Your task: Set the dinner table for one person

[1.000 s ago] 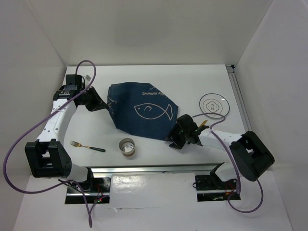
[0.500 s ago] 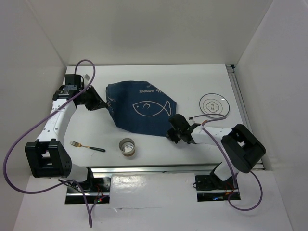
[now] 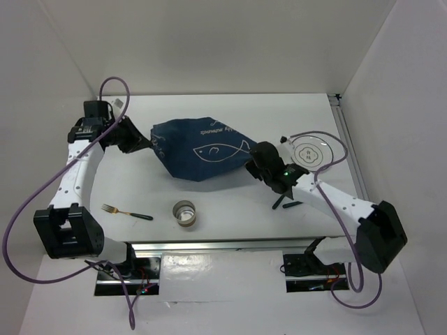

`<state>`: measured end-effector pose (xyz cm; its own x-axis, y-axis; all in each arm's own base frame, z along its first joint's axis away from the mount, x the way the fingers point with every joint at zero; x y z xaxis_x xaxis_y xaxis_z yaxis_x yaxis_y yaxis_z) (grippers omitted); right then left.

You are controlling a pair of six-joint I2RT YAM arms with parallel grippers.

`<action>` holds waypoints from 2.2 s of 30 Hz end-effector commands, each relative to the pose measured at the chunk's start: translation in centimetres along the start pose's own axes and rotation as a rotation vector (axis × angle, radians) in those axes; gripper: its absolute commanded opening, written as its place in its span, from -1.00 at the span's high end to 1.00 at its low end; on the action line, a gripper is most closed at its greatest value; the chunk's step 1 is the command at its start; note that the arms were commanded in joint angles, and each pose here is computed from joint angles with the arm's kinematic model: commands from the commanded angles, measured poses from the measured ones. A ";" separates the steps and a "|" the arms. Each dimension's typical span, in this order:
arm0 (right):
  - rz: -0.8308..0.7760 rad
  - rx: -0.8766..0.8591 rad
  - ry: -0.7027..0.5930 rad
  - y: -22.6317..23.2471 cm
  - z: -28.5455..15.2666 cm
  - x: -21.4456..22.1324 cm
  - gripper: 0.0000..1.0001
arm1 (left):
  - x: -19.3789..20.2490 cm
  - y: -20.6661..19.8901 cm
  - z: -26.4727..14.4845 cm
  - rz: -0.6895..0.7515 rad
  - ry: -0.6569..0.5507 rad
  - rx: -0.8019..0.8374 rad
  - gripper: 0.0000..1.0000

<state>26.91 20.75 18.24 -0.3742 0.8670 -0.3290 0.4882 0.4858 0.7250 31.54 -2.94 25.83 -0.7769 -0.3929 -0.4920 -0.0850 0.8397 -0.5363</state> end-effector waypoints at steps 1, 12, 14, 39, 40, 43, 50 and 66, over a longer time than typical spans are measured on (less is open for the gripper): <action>-0.104 -0.075 -0.104 2.4 -2.6 -2.6 1.00 | -1.7 -2.1 -2.2 0.054 -0.062 0.090 1.00; -0.136 0.105 0.037 -5.3 -2.8 -0.5 1.00 | 2.7 -0.4 -0.9 0.003 0.006 0.111 1.00; -0.116 0.144 0.050 -7.1 -3.1 -0.4 1.00 | 4.1 0.4 0.0 -0.005 0.030 0.086 1.00; 0.086 0.259 0.099 -13.0 0.5 2.6 -0.06 | 7.4 2.1 2.6 -0.010 0.097 -0.011 1.00; 0.069 0.295 0.085 -13.5 1.0 2.7 -0.02 | 7.4 2.1 2.6 -0.010 0.097 -0.011 1.00; 0.068 0.324 0.027 -13.1 2.5 2.4 0.05 | 7.3 2.6 2.7 -0.012 0.098 -0.026 1.00; 0.029 0.259 -0.068 -8.0 2.8 0.2 1.00 | 4.8 1.6 1.4 0.005 0.061 0.013 1.00; -0.203 -0.207 -0.182 6.4 -9.0 -7.8 1.00 | -3.0 -5.3 -7.4 0.110 -0.138 0.198 1.00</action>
<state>26.57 17.78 28.35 -0.3321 0.8017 -0.4971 0.2734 0.5861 0.7627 30.74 -3.46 32.00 -0.7219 -0.3614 -0.5901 0.0709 0.8097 -0.5825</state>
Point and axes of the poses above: each gripper's point midway between its finger pads, its own z axis out along the fingers, its own y axis along the line the jaws close on, x = y × z, the point moved 6 cm from there along -z, back along the fingers, and after that the axes turned 10 degrees about z, right-handed, at the moved point
